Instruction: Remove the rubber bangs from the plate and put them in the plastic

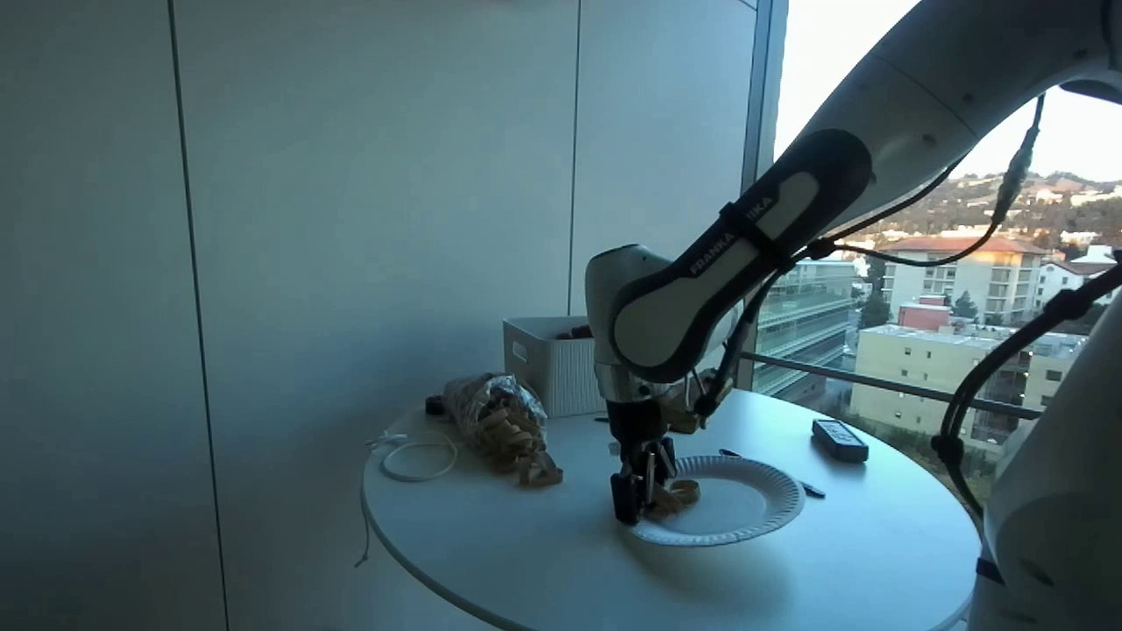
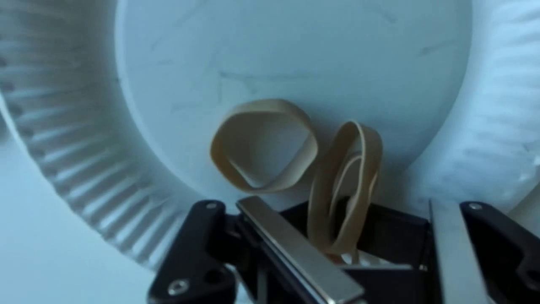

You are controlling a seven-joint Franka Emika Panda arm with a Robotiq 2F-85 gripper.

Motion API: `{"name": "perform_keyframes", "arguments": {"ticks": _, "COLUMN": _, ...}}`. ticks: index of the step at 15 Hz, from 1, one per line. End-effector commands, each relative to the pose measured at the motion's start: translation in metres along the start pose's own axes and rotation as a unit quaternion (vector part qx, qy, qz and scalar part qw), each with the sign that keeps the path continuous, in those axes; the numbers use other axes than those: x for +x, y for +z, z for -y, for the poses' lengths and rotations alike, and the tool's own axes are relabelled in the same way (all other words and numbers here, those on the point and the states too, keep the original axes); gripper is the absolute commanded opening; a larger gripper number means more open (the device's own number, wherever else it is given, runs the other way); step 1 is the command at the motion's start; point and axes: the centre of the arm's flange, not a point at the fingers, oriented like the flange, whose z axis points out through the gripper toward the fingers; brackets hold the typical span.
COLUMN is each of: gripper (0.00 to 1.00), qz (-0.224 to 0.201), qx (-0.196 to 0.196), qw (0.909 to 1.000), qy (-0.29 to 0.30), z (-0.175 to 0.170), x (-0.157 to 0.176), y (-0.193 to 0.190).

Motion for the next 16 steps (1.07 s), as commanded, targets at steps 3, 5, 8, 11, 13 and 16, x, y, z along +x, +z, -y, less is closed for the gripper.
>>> {"name": "perform_keyframes", "arguments": {"ticks": 3, "gripper": 0.05, "qz": -0.063, "qx": -0.097, "qw": 0.9901, "qy": -0.079, "z": 0.034, "x": -0.051, "y": -0.013}}
{"name": "perform_keyframes", "arguments": {"ticks": 5, "gripper": 0.04, "qz": -0.091, "qx": -0.117, "qw": 0.9833, "qy": -0.105, "z": 0.052, "x": -0.080, "y": -0.018}}
{"name": "perform_keyframes", "arguments": {"ticks": 8, "gripper": 0.02, "qz": -0.145, "qx": -0.143, "qw": 0.9706, "qy": -0.129, "z": 0.063, "x": -0.091, "y": -0.055}}
{"name": "perform_keyframes", "arguments": {"ticks": 11, "gripper": 0.00, "qz": -0.203, "qx": -0.149, "qw": 0.9547, "qy": -0.159, "z": 0.072, "x": -0.081, "y": -0.079}}
{"name": "perform_keyframes", "arguments": {"ticks": 13, "gripper": 0.00, "qz": -0.240, "qx": -0.136, "qw": 0.9457, "qy": -0.172, "z": 0.073, "x": -0.057, "y": -0.085}}
{"name": "perform_keyframes", "arguments": {"ticks": 16, "gripper": 0.00, "qz": -0.259, "qx": -0.114, "qw": 0.9431, "qy": -0.175, "z": 0.071, "x": -0.015, "y": -0.073}}
